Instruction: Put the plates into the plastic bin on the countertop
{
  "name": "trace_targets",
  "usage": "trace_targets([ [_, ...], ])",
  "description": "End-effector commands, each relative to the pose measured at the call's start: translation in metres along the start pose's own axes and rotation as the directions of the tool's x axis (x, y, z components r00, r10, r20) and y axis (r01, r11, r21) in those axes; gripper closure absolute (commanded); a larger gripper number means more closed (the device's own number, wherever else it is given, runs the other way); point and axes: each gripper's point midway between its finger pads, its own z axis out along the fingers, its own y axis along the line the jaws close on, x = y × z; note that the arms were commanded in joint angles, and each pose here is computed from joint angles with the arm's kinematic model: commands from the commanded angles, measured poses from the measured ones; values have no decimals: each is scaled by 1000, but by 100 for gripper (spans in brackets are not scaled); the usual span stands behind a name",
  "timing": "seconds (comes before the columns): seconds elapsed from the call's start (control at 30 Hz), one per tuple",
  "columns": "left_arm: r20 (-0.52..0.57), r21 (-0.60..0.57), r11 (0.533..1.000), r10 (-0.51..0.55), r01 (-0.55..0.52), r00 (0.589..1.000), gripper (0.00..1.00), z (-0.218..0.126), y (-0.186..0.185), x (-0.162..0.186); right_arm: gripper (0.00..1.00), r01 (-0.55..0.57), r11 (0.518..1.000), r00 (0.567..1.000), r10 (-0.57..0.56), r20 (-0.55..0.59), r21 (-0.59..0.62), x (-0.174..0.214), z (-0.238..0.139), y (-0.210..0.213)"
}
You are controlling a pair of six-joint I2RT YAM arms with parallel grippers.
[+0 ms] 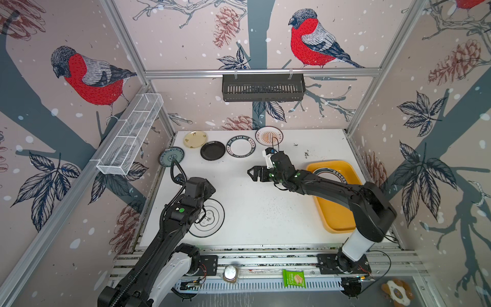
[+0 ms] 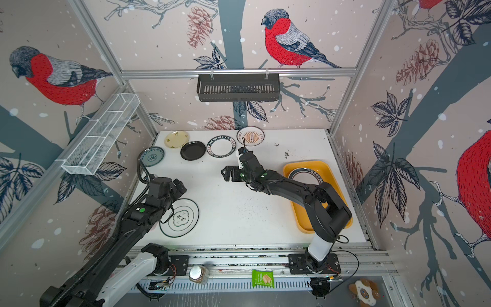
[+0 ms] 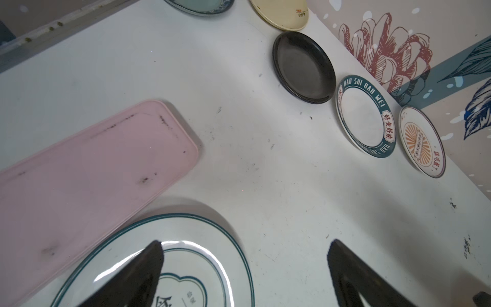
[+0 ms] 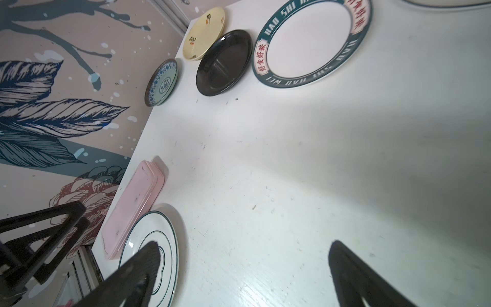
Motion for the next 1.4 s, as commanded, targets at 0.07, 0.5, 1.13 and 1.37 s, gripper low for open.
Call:
trace_targets([
  [0.07,-66,-170,984,-64,52,996,4,-2,50,19,1,80,987,995,-88,-53,-141,13,39,43],
  [0.5,-147,-313,929,-252,196,957,3,0,91,47,0,123,946,970,-178,-165,-299,54,89,80],
  [1.13,-49,-345,867,-399,359,916,3,5,121,71,0,139,917,943,-238,-232,-375,70,106,94],
  [1.37,-110,-248,875,-451,415,886,4,16,110,89,0,138,930,928,-242,-285,-341,82,114,86],
])
